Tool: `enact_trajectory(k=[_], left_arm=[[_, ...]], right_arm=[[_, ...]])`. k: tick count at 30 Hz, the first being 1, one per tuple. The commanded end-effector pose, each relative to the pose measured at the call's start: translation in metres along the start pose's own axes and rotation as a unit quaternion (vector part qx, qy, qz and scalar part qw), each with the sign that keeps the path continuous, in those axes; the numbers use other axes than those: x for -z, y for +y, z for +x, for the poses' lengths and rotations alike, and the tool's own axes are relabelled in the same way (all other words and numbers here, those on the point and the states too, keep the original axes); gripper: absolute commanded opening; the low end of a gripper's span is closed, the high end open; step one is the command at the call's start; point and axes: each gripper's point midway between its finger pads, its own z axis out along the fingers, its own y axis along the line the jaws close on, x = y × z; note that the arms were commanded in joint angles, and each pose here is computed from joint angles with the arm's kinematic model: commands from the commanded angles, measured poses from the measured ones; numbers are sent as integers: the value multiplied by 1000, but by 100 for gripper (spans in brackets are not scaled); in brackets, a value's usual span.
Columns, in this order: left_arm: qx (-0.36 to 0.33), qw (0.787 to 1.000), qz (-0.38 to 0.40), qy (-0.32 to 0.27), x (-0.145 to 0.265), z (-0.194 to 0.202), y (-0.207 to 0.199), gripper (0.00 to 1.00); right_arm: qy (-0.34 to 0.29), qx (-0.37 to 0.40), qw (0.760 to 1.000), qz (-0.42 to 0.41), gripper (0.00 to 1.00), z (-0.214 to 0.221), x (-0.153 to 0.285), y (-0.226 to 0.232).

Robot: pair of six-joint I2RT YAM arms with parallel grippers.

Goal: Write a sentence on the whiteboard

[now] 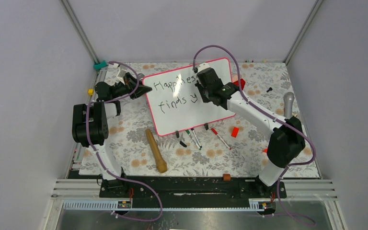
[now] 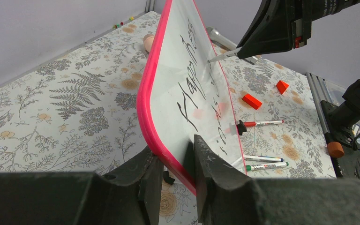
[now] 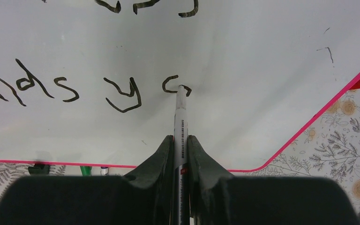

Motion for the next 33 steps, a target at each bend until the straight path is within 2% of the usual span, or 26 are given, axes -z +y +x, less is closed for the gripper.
enact_trajectory(k=[1, 15, 24, 33], left_arm=[[-92, 983, 132, 83, 6, 42, -40, 0], [-92, 984, 132, 83, 6, 42, -40, 0], [-91, 984, 132, 83, 6, 42, -40, 0], [-94, 983, 133, 82, 6, 42, -40, 0]], right_arm=[[-43, -10, 999, -22, 0, -27, 5, 3], [-72, -10, 997, -22, 0, -36, 18, -1], [-122, -27, 992, -8, 0, -43, 45, -16], [-81, -21, 996, 31, 0, -28, 35, -30]])
